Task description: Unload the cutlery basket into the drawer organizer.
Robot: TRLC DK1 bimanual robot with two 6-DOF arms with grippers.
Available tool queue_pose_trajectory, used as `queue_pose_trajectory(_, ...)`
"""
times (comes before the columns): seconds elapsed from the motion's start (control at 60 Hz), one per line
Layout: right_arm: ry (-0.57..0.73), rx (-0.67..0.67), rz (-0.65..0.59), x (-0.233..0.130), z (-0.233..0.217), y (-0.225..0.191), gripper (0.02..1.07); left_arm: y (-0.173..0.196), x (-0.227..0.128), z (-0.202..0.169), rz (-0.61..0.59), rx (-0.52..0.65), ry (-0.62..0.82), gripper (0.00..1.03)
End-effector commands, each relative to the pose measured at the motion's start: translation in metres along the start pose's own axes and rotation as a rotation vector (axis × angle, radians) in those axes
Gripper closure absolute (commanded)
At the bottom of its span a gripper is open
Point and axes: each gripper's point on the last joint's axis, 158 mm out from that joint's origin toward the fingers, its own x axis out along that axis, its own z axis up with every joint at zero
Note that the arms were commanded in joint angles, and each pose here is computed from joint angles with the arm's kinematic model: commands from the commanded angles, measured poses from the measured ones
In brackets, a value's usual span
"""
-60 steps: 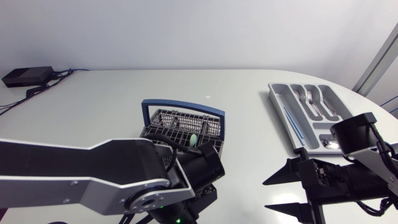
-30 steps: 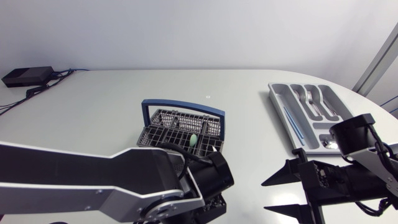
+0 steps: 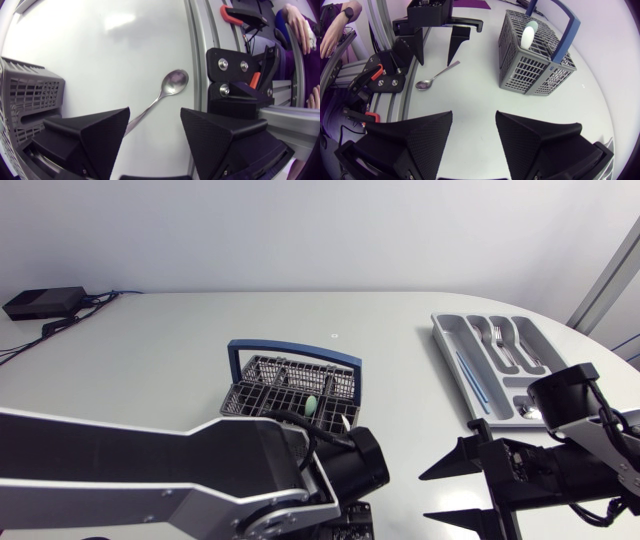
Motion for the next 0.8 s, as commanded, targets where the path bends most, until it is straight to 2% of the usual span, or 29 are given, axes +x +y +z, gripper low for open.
queue_pose_trajectory(0.0,0.002,0.003,0.035,0.006,-0.007,0.011,0.43,0.001,-0.004,0.004,0.014,0.106,-0.001,0.32)
queue_pose_trajectory(0.233,0.002,-0.001,0.045,0.007,-0.007,0.011,0.43,0.006,-0.002,0.002,0.032,0.256,0.021,0.31)
queue_pose_trajectory(0.283,0.002,-0.004,0.045,0.007,-0.008,0.011,0.43,0.002,-0.002,-0.006,0.012,0.314,0.050,0.23)
queue_pose_trajectory(0.35,0.004,-0.001,0.048,0.008,-0.009,0.012,0.43,0.002,0.001,-0.007,0.002,0.347,0.062,0.20)
queue_pose_trajectory(0.783,0.002,0.002,0.056,0.009,-0.011,0.014,0.43,0.007,0.012,0.001,-0.024,0.361,0.078,0.21)
